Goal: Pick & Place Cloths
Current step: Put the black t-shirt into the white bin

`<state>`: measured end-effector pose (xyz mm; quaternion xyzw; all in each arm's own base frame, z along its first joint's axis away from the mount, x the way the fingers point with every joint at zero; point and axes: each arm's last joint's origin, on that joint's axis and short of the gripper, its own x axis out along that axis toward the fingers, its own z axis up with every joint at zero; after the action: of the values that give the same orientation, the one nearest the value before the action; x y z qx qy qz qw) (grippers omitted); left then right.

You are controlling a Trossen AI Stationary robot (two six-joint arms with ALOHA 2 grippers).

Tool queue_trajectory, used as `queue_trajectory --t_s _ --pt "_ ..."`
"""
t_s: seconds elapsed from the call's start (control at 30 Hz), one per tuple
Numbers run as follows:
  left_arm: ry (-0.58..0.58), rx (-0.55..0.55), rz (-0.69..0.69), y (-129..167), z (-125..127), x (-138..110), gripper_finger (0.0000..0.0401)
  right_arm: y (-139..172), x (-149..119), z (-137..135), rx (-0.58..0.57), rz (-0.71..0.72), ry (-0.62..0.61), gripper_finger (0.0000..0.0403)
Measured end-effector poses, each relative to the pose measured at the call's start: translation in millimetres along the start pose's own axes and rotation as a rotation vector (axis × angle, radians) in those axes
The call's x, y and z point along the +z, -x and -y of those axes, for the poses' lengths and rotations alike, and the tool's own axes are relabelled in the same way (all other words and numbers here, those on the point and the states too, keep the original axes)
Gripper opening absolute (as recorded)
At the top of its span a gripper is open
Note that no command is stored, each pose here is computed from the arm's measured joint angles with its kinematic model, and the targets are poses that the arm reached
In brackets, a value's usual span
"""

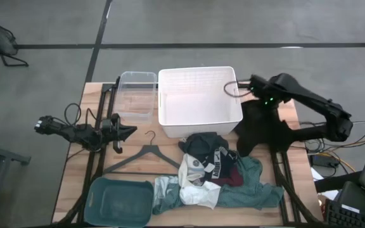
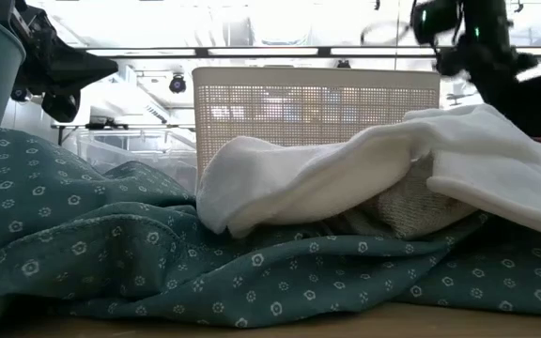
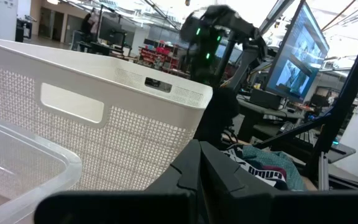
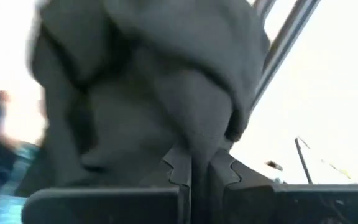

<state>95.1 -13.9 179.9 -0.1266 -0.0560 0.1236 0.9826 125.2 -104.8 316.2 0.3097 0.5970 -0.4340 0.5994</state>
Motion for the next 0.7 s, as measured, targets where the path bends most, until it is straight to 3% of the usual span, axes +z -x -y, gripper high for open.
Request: queue_trajectory --t_s 0.33,0.6,0.7 --pt "0.000 0.000 0.000 0.0 0.0 0.0 0.0010 120.5 -19.6 32.8 0.248 0.508 -0.115 0.0008" --pt "0.000 0.000 0.000 0.0 0.0 0.0 0.0010 203.6 -39.5 50.8 0.647 0.954 -0.111 0.0008" --pt "0.000 0.000 0.000 0.0 0.0 0.0 0.0010 223.5 -43.8 53.6 0.732 1.065 -0.084 0.0008"
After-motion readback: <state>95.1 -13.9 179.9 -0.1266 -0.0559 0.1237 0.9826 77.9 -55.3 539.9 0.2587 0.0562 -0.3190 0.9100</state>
